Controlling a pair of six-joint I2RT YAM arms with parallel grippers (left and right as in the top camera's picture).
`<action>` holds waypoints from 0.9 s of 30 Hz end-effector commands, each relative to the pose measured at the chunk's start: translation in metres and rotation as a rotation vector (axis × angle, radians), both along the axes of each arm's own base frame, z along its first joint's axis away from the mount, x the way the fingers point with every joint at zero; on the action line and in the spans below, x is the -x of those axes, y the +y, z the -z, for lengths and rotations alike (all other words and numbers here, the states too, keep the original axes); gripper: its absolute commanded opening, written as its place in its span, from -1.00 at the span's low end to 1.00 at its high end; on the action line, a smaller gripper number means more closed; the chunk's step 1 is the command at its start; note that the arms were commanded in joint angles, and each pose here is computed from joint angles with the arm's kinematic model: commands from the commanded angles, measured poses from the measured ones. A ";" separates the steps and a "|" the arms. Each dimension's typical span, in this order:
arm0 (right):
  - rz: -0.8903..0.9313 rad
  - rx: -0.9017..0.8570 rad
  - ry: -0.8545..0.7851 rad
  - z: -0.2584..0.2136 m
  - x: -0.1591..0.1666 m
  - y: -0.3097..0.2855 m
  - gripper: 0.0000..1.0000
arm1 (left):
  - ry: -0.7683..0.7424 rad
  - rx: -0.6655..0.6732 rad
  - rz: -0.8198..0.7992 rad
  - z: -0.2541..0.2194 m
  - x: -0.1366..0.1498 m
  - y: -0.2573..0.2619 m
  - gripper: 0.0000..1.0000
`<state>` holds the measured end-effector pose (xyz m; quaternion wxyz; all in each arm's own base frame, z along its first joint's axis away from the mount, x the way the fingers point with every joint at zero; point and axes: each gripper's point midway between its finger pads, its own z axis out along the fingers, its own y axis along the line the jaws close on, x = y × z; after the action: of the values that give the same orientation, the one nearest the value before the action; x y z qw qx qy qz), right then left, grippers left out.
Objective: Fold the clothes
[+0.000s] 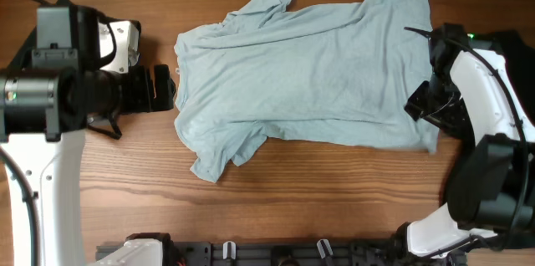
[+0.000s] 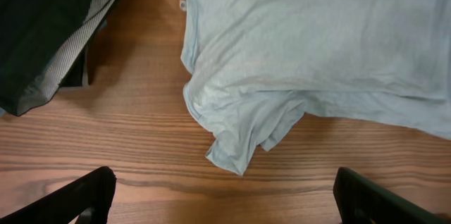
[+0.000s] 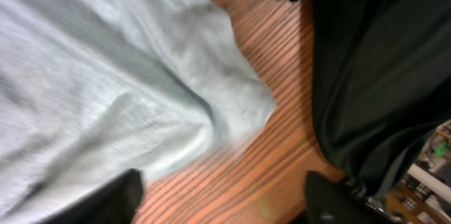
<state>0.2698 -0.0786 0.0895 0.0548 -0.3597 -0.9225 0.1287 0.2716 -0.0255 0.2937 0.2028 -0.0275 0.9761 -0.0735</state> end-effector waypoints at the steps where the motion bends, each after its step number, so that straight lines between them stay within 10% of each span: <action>1: -0.016 -0.022 -0.102 -0.012 -0.016 0.004 0.69 | 0.126 -0.001 -0.021 0.036 -0.003 0.002 1.00; 7: -0.260 -0.377 -0.310 -0.014 -0.063 0.062 0.67 | 0.416 0.060 -0.136 0.127 0.022 -0.004 0.95; 12: -0.306 -0.488 -0.405 -0.021 -0.080 0.081 0.65 | 0.433 0.162 -0.168 0.233 0.030 -0.019 0.39; 21: -0.312 -0.482 -0.424 -0.022 -0.085 0.081 0.64 | 0.513 0.354 -0.174 0.301 0.052 -0.051 0.73; 25: -0.311 -0.482 -0.423 -0.022 -0.085 0.080 0.63 | 0.597 0.358 -0.189 0.309 0.071 -0.052 -0.92; 27: -0.313 -0.467 -0.411 -0.020 -0.083 0.078 0.62 | 0.658 0.362 -0.247 0.301 0.082 -0.042 -0.92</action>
<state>0.3510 -0.0009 0.0987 -0.0556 -0.2244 -0.9608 -0.1531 0.2095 -0.0750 -0.0062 -0.0789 -0.1729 0.9587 -0.2118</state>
